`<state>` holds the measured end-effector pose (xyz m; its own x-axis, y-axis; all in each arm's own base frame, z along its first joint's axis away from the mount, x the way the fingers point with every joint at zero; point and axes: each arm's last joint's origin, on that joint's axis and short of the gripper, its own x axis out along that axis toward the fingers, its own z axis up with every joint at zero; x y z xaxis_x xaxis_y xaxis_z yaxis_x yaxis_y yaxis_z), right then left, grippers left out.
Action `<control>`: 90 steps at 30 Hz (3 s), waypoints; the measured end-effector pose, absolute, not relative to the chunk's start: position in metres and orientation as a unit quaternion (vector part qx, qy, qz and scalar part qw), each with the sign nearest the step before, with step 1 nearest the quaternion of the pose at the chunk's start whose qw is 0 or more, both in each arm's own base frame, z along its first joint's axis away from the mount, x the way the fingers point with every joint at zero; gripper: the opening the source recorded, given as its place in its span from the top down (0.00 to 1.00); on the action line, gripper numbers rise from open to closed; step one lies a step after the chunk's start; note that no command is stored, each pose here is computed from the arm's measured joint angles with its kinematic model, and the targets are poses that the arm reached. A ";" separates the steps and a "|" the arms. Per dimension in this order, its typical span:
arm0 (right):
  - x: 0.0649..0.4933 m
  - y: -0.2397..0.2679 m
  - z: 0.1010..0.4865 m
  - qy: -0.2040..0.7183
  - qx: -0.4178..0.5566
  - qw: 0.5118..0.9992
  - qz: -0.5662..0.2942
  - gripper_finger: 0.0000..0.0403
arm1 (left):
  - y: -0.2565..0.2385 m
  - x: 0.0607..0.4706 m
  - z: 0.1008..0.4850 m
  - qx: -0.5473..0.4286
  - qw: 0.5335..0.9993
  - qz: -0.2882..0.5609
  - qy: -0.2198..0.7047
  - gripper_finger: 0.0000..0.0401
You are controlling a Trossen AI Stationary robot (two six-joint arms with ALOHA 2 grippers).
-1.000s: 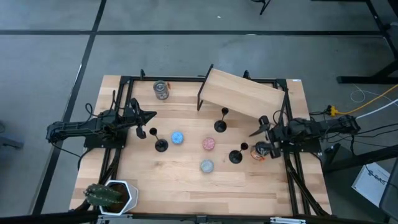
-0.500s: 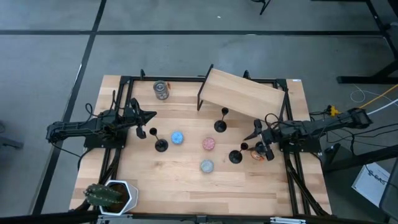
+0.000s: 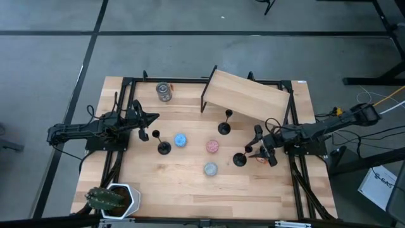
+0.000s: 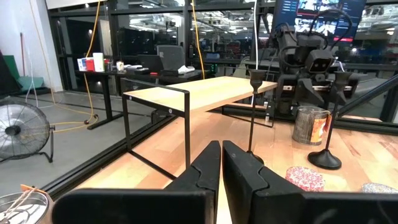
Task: Pick & Place candle stick holders
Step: Put the bottom right black candle holder on the shelf
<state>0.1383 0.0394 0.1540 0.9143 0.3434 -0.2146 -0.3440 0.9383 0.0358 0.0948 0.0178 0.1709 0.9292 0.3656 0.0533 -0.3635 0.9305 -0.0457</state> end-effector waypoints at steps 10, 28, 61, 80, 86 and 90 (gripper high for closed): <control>0.156 0.046 0.165 0.144 -0.059 0.970 0.189 0.46 | 0.018 0.095 0.171 -0.017 0.982 0.186 -0.030 0.97; 0.158 0.048 0.170 0.127 -0.055 0.967 0.216 0.96 | 0.018 0.095 0.171 -0.018 0.982 0.186 -0.030 0.98; 0.167 0.029 0.330 0.121 -0.065 0.978 0.159 0.96 | 0.018 0.095 0.171 -0.017 0.982 0.186 -0.030 0.98; 0.122 -0.007 0.421 0.142 -0.133 0.981 0.006 0.95 | 0.018 0.095 0.171 -0.017 0.982 0.186 -0.030 0.97; 0.111 -0.024 0.414 0.231 -0.165 0.951 -0.121 0.95 | 0.018 0.095 0.171 -0.017 0.982 0.186 -0.030 0.97; 0.105 -0.033 0.408 0.276 -0.159 0.932 -0.176 0.95 | 0.018 0.095 0.171 -0.017 0.982 0.186 -0.030 0.98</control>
<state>0.1050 -0.0329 0.4081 0.7863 -0.4148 -0.4579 0.2392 0.8877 -0.3935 0.0948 0.0178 0.1708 0.9293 0.3656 0.0531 -0.3635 0.9305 -0.0456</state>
